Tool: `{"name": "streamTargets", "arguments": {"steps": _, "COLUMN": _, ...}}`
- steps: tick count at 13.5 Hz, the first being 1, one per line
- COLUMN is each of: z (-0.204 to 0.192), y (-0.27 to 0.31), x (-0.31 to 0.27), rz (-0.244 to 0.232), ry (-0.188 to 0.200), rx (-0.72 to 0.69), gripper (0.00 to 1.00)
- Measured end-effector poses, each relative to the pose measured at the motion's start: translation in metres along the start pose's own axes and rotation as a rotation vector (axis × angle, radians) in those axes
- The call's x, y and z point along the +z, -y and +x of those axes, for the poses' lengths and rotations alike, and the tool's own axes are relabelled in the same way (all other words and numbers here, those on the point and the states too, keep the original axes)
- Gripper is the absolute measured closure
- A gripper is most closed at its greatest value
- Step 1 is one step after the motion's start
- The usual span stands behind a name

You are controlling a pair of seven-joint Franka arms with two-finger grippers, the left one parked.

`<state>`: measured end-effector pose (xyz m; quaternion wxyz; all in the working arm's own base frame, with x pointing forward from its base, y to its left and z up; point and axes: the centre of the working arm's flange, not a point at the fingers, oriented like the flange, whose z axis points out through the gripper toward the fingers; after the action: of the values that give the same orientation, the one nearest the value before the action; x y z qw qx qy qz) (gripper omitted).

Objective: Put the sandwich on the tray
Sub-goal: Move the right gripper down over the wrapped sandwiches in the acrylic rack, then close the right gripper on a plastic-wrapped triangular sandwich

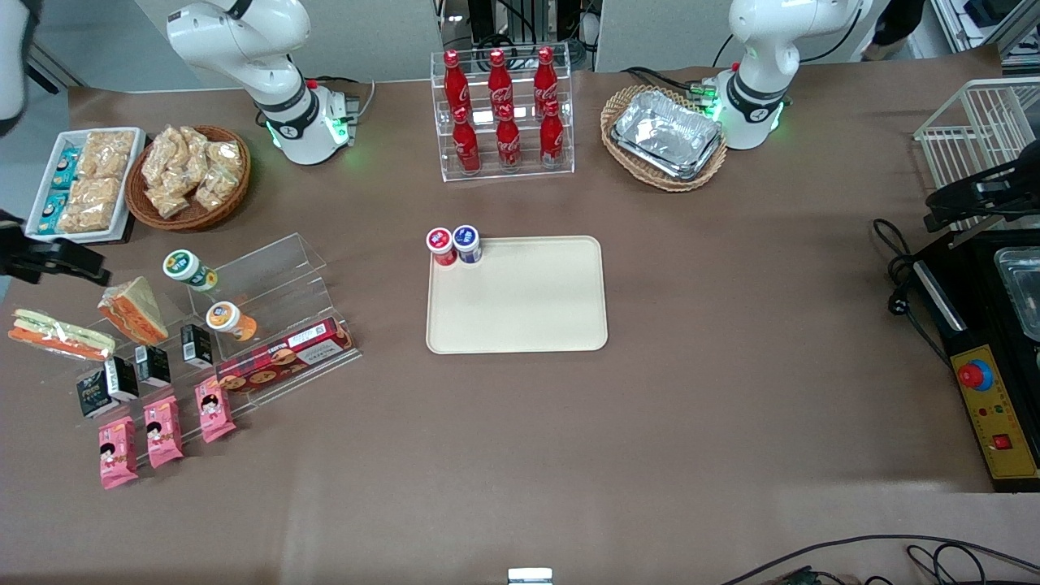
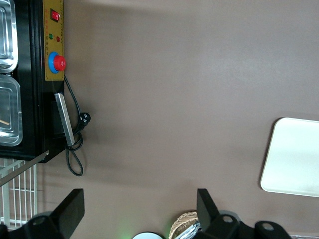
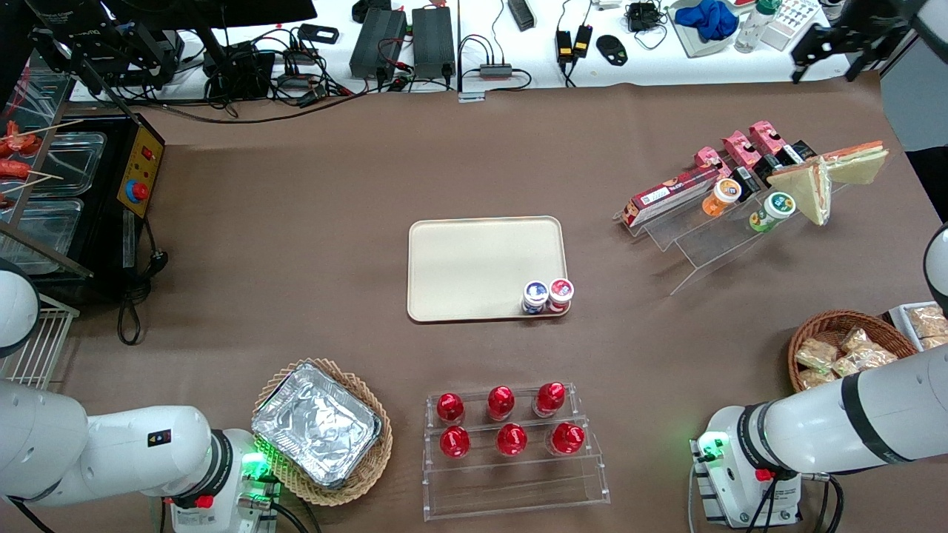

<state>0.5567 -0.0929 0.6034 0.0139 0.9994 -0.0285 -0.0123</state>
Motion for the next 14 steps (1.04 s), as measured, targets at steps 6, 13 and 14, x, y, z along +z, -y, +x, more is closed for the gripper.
{"name": "streamTargets", "arguments": {"steps": 6, "z": -0.025, "y": -0.103, "x": 0.002, "rz": 0.007, "ry": 0.015, "rx": -0.304, "gripper": 0.00}}
{"name": "streamTargets", "arguments": {"steps": 13, "z": -0.019, "y": -0.157, "x": 0.038, "rz": -0.032, "ry": 0.001, "rx": -0.616, "gripper": 0.00}}
{"name": "streamTargets", "arguments": {"steps": 14, "z": -0.014, "y": -0.167, "x": 0.048, "rz": -0.047, "ry": 0.001, "rx": -0.668, "gripper": 0.00}}
